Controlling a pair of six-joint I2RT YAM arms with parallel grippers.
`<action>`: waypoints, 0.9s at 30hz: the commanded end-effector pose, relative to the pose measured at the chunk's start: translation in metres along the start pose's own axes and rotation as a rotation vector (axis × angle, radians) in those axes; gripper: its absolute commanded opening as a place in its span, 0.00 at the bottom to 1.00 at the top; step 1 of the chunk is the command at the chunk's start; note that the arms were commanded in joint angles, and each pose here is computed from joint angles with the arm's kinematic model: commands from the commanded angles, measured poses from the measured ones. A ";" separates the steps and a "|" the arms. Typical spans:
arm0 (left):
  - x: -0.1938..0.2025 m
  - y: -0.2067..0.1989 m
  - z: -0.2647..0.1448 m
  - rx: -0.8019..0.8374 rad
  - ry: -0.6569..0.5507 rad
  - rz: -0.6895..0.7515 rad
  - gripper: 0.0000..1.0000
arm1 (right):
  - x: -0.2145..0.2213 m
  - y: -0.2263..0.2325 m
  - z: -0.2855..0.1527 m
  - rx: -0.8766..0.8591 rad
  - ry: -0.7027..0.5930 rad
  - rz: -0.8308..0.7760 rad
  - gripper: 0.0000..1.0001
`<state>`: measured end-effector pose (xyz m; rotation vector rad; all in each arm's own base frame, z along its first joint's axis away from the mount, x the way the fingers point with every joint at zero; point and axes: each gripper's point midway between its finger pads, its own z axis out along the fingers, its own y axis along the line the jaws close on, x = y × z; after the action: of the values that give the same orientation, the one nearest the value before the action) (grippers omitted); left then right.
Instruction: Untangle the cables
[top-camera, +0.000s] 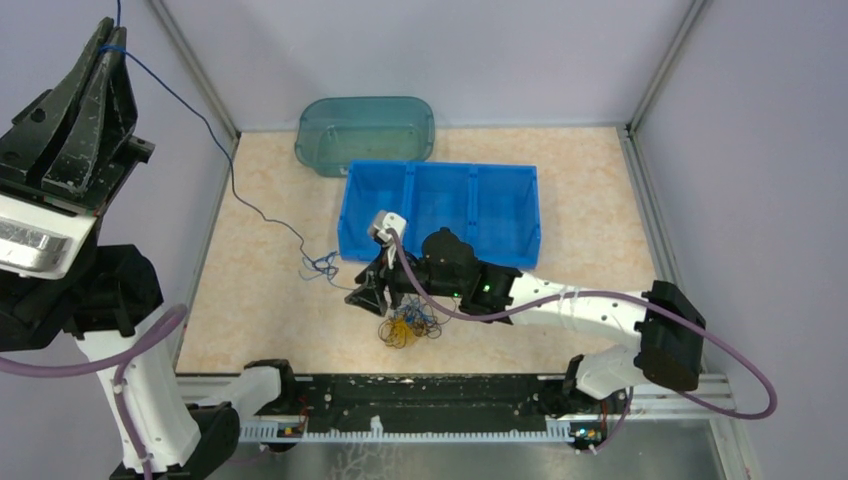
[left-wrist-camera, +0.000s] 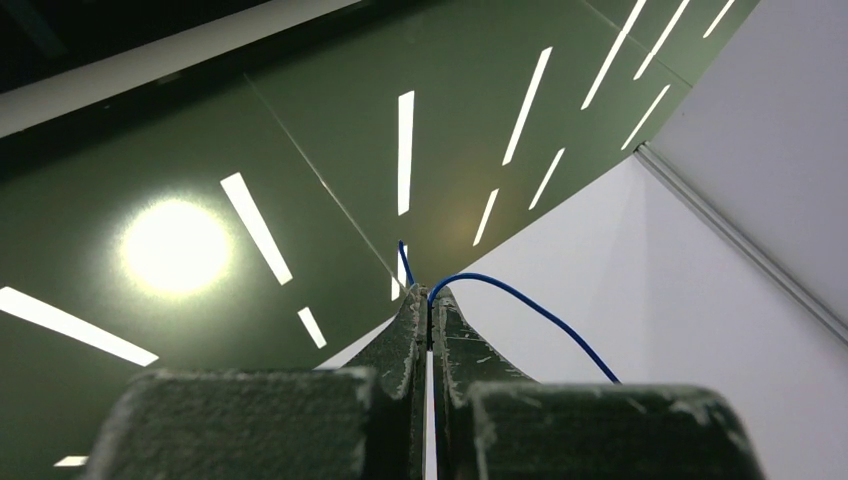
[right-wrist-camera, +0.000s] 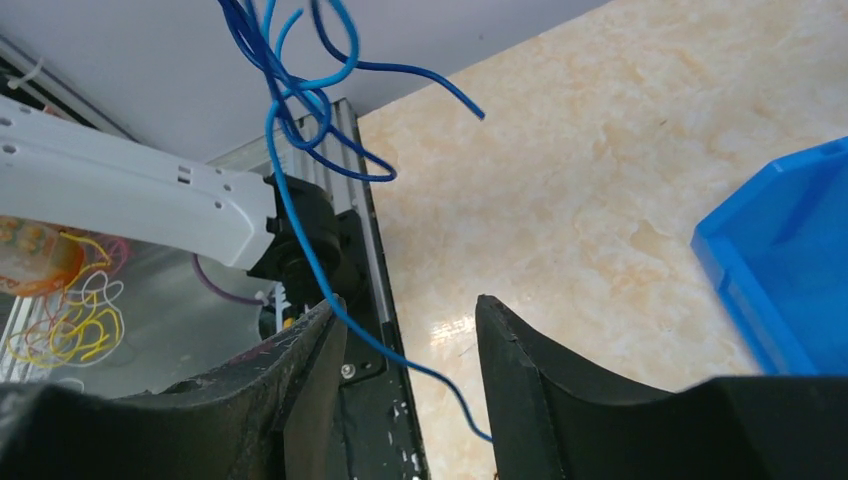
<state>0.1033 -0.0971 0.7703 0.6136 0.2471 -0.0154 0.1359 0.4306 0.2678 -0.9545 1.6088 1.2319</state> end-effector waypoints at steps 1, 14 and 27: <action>-0.015 0.002 0.002 0.003 -0.033 0.023 0.01 | -0.008 0.027 0.008 -0.102 -0.018 -0.021 0.52; -0.024 0.024 0.005 -0.086 -0.056 0.164 0.00 | 0.008 -0.025 -0.014 0.190 -0.108 0.057 0.00; -0.075 0.093 0.009 -0.394 -0.187 0.474 0.00 | 0.132 -0.100 -0.061 0.509 0.006 0.281 0.00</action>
<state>0.0697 -0.0492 0.8333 0.3734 0.0192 0.3124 0.1601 0.3458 0.1069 -0.5954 2.0137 0.9063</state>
